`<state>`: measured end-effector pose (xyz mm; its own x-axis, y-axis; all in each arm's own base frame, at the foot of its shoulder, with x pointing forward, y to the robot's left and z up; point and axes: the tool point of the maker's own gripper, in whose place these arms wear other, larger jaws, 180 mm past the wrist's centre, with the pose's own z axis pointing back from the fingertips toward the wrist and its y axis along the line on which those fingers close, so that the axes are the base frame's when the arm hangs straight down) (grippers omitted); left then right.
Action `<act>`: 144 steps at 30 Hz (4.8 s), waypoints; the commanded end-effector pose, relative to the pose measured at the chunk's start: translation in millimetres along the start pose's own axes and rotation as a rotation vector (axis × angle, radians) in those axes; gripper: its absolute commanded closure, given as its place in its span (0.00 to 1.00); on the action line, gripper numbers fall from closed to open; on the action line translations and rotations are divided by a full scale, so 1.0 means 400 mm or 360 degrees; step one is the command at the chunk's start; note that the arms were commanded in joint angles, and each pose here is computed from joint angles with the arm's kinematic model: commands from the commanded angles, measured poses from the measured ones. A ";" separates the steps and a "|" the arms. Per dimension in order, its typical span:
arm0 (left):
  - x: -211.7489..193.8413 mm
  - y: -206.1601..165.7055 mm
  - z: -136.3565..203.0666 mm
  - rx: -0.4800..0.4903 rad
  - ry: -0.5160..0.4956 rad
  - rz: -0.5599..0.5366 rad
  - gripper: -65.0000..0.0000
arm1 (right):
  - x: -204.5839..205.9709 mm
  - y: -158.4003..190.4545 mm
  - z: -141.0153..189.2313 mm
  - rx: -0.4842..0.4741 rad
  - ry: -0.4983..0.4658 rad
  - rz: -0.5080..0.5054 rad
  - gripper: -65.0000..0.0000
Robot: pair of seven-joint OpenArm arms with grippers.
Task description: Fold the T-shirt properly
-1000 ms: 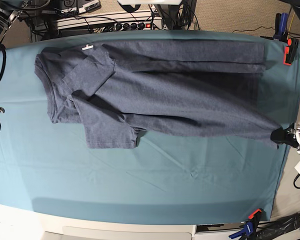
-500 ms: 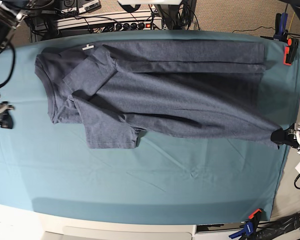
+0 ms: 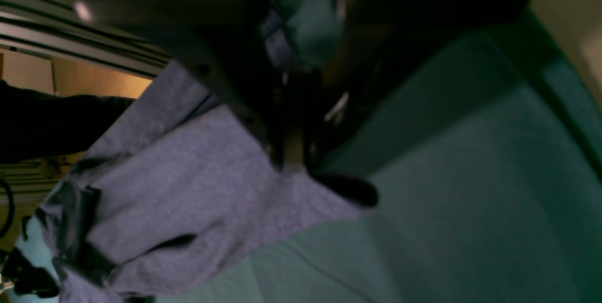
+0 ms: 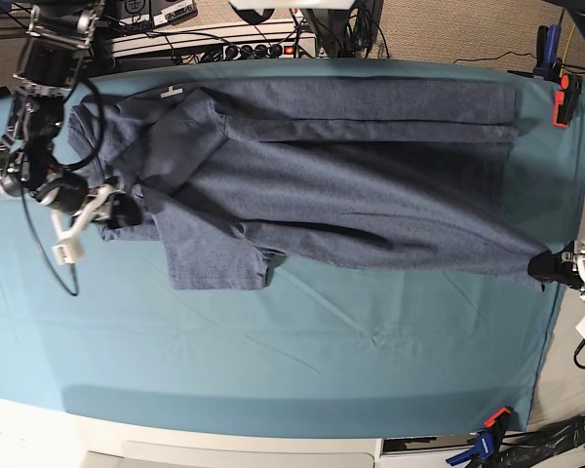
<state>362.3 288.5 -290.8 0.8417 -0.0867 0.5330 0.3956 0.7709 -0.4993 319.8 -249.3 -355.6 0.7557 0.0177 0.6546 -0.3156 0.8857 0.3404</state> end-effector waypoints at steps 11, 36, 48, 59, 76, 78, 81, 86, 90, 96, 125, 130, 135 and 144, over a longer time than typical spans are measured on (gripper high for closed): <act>0.047 0.000 0.041 0.0023 -0.0087 -0.0046 1.00 | 0.037 0.093 -0.057 0.0177 -0.0155 -0.0077 0.59; 0.050 -0.001 0.041 0.0023 -0.0098 -0.0046 1.00 | 0.048 0.063 -0.053 0.0079 -0.0165 -0.0043 1.00; 0.052 -0.001 0.041 0.0022 -0.0102 -0.0046 1.00 | 0.305 -0.001 -0.012 -0.0218 -0.0432 0.0249 1.00; 0.055 -0.006 0.032 0.0007 -0.0112 -0.0047 1.00 | 0.374 -0.065 -0.014 -0.0370 -0.0531 0.0288 1.00; 0.162 -0.041 -0.026 -0.0071 -0.0479 -0.0052 1.00 | 0.343 -0.093 -0.035 -0.0347 -0.0492 0.0197 1.00; 0.178 -0.036 -0.039 -0.0034 -0.0523 -0.0074 1.00 | 0.348 -0.104 -0.022 -0.0367 -0.0503 0.0208 1.00; 0.185 -0.040 -0.067 -0.0017 -0.0523 -0.0099 1.00 | 0.352 -0.126 0.002 -0.0407 -0.0501 0.0227 1.00; 0.183 -0.059 -0.100 -0.0053 -0.0510 -0.0100 1.00 | 0.356 -0.164 0.047 -0.0479 -0.0482 0.0259 1.00; 0.179 -0.057 -0.106 -0.0045 -0.0491 -0.0105 1.00 | 0.358 -0.183 0.071 -0.0513 -0.0471 0.0271 1.00; 0.158 -0.056 -0.111 -0.0043 -0.0415 -0.0106 1.00 | 0.349 -0.157 0.060 -0.0401 -0.0454 0.0191 1.00; 0.037 -0.059 -0.136 -0.0153 -0.0270 0.0039 1.00 | 0.191 -0.148 0.022 -0.0305 -0.0271 0.0059 1.00; 0.037 -0.059 -0.136 -0.0153 -0.0270 0.0039 1.00 | 0.181 -0.139 0.019 -0.0271 -0.0260 0.0035 1.00; 0.034 -0.060 -0.137 -0.0154 -0.0260 0.0039 1.00 | 0.159 -0.128 0.020 -0.0258 -0.0242 0.0042 1.00; 0.019 -0.064 -0.139 -0.0170 -0.0217 0.0046 1.00 | 0.107 -0.113 0.026 -0.0265 -0.0183 0.0081 1.00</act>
<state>367.1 225.3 -333.5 0.8339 0.0083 0.5518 0.3898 0.6989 -0.5996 348.8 -287.9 -357.4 0.7146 0.0156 0.6993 -0.2326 0.9481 0.2166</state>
